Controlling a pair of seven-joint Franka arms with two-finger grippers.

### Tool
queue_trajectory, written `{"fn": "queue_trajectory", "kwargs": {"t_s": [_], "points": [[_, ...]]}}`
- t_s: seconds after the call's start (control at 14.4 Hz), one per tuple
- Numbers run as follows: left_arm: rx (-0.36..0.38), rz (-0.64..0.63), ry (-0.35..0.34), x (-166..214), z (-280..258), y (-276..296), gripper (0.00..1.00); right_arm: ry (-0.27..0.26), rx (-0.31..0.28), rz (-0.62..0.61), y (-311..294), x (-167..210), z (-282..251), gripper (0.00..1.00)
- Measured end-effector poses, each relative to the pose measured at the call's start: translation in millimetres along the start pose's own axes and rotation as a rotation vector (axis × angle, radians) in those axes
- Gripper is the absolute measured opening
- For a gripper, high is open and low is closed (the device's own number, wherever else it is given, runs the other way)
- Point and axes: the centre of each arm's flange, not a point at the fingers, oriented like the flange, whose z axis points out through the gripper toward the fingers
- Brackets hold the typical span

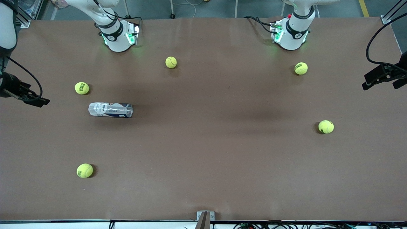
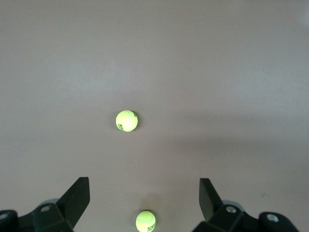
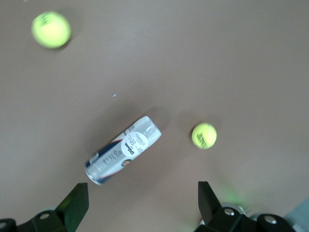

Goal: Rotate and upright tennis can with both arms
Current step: 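Reach the right gripper down over the lying white Wilson can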

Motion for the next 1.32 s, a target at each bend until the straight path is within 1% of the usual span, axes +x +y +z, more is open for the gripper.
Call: {"fn": "queue_trajectory", "kwargs": {"t_s": [0.14, 0.28, 0.42, 0.56, 0.7, 0.9, 1.32], "points": [[0.000, 0.000, 0.000, 0.0, 0.0, 0.0, 1.00, -0.028, -0.006, 0.222, -10.5, -7.9, 11.1, 1.00], [0.000, 0.000, 0.000, 0.0, 0.0, 0.0, 1.00, -0.065, -0.014, 0.391, -21.9, -14.6, 24.9, 1.00], [0.000, 0.000, 0.000, 0.0, 0.0, -0.1, 1.00, -0.082, -0.030, 0.494, -32.2, -19.5, 41.4, 1.00], [0.000, 0.000, 0.000, 0.0, 0.0, -0.1, 1.00, -0.084, -0.050, 0.581, -47.0, -29.6, 65.7, 1.00], [0.000, 0.000, 0.000, 0.0, 0.0, -0.1, 1.00, -0.077, -0.063, 0.639, -61.6, -41.3, 96.9, 1.00], [0.000, 0.000, 0.000, 0.0, 0.0, -0.1, 1.00, -0.074, -0.073, 0.678, -66.8, -48.0, 141.5, 1.00], [0.000, 0.000, 0.000, 0.0, -0.2, -0.1, 1.00, -0.046, -0.013, 0.708, -58.3, -57.4, 235.3, 1.00]]}}
